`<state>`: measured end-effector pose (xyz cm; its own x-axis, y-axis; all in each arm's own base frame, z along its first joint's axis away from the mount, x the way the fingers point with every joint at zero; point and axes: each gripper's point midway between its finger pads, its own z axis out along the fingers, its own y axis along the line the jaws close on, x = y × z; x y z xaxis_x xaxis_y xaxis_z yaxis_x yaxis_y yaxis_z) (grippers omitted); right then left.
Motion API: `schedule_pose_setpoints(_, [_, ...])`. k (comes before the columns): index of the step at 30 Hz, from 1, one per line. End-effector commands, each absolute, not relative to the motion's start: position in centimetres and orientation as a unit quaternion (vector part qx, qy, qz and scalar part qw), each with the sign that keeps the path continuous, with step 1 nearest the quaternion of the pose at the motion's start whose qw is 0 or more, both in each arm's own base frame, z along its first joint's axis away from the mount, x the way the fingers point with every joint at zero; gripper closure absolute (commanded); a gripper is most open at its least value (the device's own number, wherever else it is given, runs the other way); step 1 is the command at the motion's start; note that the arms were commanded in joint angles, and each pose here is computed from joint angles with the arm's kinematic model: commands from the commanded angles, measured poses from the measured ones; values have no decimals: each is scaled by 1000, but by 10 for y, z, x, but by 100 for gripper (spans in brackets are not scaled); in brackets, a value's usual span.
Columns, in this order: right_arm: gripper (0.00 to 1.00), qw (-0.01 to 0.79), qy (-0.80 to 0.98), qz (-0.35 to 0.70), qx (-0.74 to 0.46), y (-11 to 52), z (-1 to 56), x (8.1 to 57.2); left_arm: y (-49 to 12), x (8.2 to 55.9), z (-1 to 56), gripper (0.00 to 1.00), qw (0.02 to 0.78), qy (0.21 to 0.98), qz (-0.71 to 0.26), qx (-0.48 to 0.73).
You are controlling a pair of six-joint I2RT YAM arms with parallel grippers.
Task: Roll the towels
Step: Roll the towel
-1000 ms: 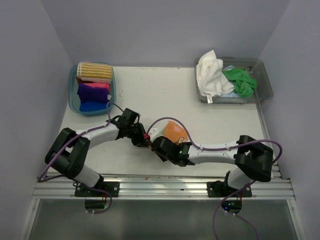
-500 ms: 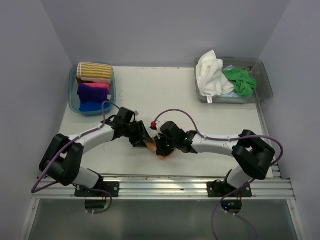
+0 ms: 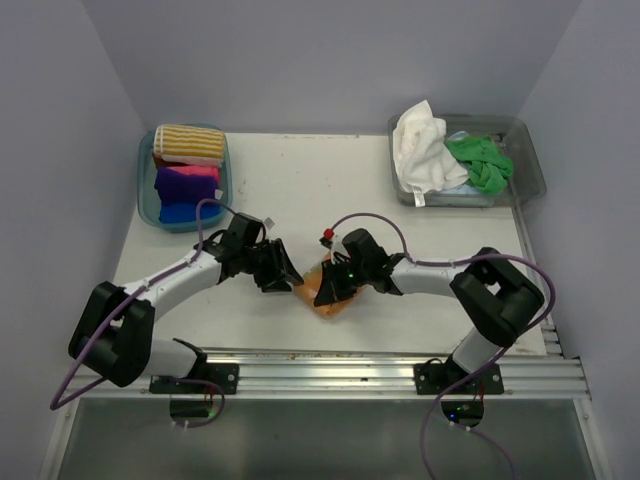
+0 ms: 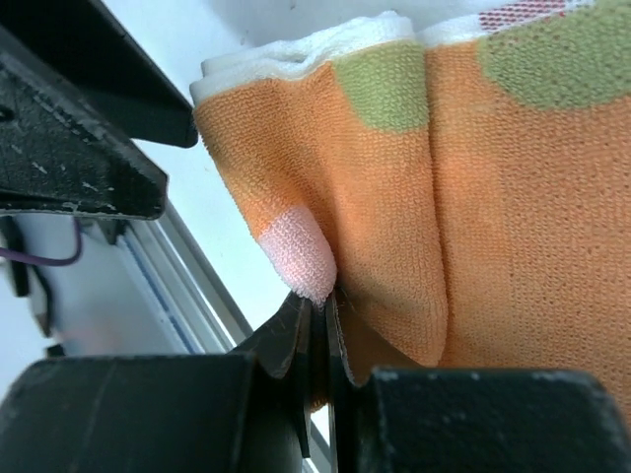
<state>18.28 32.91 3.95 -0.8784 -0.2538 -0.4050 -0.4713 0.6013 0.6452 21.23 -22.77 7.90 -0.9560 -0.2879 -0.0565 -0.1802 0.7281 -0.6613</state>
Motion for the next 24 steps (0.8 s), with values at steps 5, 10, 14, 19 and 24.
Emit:
schedule_pose_setpoints(5, [100, 105, 855, 488, -141, 334, 57, 189, -233, 220, 98, 54, 111, 918, -373, -85])
schedule_pose_setpoints(10, [100, 97, 848, 507, -119, 331, 58, 195, -241, 222, 102, 55, 114, 911, -390, -69])
schedule_pose_setpoints(14, [100, 89, 843, 521, -101, 329, 57, 197, -254, 229, 109, 57, 124, 903, -408, -53])
schedule_pose_setpoints(19, [100, 81, 831, 544, -82, 328, 58, 200, -263, 239, 108, 59, 123, 902, -412, -44])
schedule_pose_setpoints(24, [100, 75, 830, 548, -71, 324, 53, 201, -268, 244, 111, 60, 123, 902, -414, -32])
